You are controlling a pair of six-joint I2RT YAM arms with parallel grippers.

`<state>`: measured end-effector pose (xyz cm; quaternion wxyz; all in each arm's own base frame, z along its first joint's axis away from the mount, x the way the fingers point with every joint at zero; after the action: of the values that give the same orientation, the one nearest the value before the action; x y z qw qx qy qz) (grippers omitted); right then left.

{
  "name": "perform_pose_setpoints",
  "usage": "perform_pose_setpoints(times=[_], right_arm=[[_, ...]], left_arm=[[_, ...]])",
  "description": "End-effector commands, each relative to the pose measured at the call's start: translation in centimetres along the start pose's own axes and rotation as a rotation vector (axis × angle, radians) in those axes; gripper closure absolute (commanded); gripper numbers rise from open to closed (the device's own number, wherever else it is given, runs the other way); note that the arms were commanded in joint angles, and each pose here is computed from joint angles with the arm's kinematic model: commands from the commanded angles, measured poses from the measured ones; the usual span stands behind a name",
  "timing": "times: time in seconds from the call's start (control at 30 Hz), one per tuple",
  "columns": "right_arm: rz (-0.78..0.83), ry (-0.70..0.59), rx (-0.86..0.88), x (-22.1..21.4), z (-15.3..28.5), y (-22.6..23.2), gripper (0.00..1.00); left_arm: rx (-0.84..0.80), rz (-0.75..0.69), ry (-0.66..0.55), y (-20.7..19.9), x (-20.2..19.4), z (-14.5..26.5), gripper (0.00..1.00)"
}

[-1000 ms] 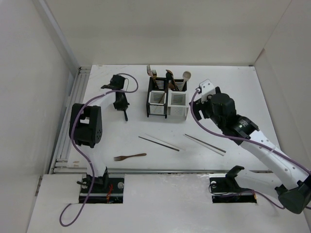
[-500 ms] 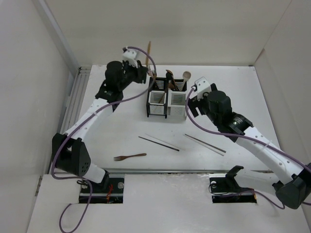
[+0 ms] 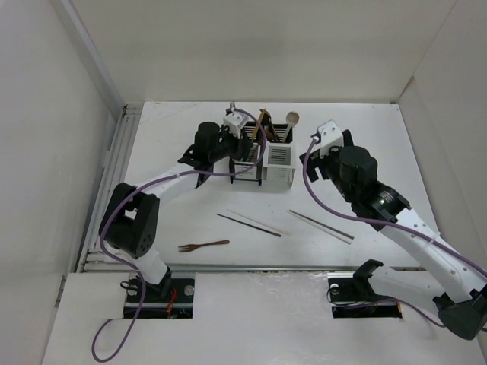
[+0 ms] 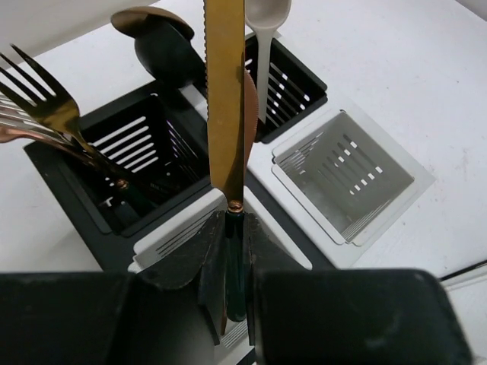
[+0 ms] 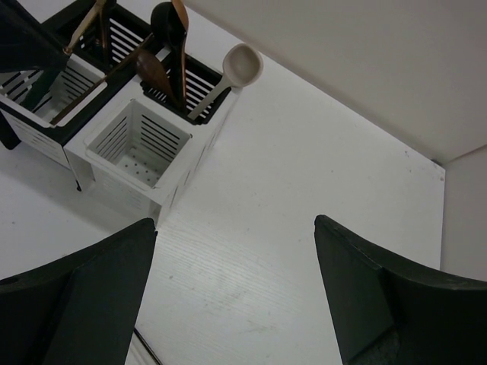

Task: Sort the eating utensils into containers

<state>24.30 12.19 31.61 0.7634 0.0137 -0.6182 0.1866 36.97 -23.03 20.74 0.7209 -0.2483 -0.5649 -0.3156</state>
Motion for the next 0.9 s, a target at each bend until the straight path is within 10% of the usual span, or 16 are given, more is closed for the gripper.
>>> perform_pose_setpoints(times=[0.0, 0.27, 0.47, 0.87], right_arm=[[-0.008, -0.034, -0.014, 0.5, 0.2, 0.0, 0.10], [-0.005, -0.024, -0.022, 0.3, 0.5, -0.2, 0.09], [-0.009, -0.034, -0.023, 0.9, 0.9, -0.5, 0.07], [0.224, 0.143, 0.404, -2.2, -0.9, 5.2, 0.10]], left_arm=[[0.019, -0.020, -0.108, 0.0, 1.3, -0.3, 1.00], [0.081, -0.069, -0.131, 0.4, -0.4, -0.6, 0.98], [0.091, -0.083, -0.089, 0.5, -1.3, -0.4, 0.59], [0.266, 0.065, -0.114, 2.1, 5.4, 5.9, 0.58]])
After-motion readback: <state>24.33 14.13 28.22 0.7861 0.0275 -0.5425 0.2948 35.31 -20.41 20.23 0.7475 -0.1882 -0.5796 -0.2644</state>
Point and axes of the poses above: each gripper's point midway between its finger pads, its own z axis back along the fingers, its own y axis along the line the jaws close on, x = y × z, the point moved 7 cm from there along z, back along the fingers, and after that the axes turned 8 degrees about -z, right-handed, at the moved point
